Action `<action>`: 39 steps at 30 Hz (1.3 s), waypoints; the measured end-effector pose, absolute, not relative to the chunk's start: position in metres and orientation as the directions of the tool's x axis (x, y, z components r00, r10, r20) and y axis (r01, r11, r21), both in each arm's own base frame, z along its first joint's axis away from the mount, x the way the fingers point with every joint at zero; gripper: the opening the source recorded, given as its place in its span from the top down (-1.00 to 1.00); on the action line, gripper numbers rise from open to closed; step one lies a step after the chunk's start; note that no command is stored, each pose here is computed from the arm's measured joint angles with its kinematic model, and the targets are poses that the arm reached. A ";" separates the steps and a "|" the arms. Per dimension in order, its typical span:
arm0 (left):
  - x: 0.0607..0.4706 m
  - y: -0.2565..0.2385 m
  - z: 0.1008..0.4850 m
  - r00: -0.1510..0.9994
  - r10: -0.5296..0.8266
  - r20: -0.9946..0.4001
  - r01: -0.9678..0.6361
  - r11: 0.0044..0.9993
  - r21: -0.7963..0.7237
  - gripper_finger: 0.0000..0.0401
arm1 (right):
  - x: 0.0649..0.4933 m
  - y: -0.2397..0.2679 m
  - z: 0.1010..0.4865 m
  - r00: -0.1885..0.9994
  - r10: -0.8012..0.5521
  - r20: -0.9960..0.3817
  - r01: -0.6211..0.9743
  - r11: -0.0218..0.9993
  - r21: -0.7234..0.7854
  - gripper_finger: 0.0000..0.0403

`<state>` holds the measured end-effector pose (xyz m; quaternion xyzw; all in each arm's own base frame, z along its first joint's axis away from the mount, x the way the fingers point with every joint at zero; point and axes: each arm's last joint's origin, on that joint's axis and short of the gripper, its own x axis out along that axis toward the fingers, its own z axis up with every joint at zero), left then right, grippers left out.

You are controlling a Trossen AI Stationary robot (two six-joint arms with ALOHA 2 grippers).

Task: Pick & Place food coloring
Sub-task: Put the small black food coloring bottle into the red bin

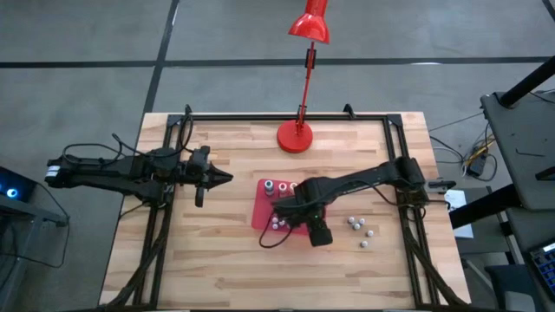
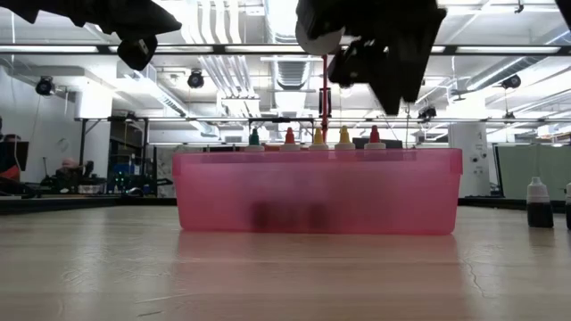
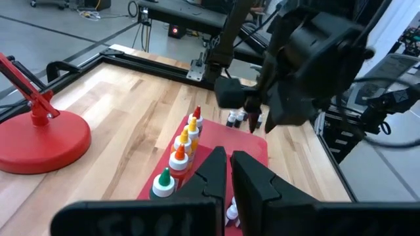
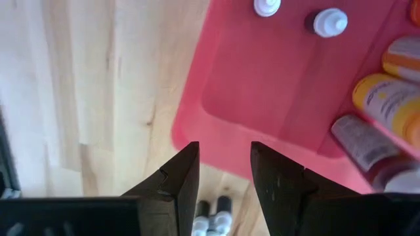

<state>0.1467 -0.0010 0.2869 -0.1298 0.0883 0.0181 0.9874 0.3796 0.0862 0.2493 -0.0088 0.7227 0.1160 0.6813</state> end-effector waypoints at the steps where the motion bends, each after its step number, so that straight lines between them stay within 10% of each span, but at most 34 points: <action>1: 0.147 -0.001 0.287 0.984 0.013 -0.179 -0.058 0.966 -0.253 1.00 | 0.377 0.088 0.252 -0.068 0.146 -0.987 -0.162 0.975 0.155 0.36; 39: 0.147 -0.001 0.288 0.985 0.012 -0.172 -0.056 0.966 -0.253 1.00 | 0.226 0.072 0.244 0.075 0.134 -0.988 0.312 0.938 0.151 0.46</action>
